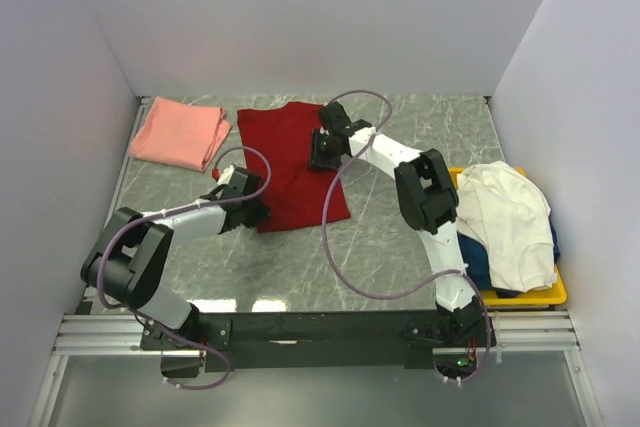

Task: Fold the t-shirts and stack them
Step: Fold the tshirt

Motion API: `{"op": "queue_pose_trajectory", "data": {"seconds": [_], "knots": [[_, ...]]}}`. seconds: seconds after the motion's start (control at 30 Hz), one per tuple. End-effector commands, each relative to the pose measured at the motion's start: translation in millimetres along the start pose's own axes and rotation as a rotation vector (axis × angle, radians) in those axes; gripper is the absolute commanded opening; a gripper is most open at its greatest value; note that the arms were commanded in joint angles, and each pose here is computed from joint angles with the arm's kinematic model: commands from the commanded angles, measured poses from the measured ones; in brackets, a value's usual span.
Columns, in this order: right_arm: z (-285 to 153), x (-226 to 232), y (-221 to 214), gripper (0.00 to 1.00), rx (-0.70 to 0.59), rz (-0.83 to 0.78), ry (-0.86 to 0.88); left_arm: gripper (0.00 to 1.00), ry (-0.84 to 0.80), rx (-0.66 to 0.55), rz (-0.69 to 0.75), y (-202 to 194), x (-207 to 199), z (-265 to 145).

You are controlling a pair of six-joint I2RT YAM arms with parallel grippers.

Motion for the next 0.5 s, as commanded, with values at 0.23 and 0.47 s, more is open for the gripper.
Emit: {"op": "queue_pose_trajectory", "data": {"seconds": [0.23, 0.47], "knots": [[13.2, -38.7, 24.6, 0.46, 0.011, 0.059, -0.119, 0.01, 0.048, -0.006, -0.030, -19.6, 32.8, -4.4], [2.7, -45.7, 26.5, 0.46, 0.000, 0.074, -0.128, 0.01, 0.041, -0.002, -0.008, -20.1, 42.1, -16.0]]}}
Point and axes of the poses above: each gripper's point midway between its finger pads, its own z axis out along the fingers, its own x axis along the line the jaws close on, y = z × x, the point moved 9 cm from there along -z, back along the fingers, and after that the axes turned 12 degrees about -z, right-handed, at the moved point
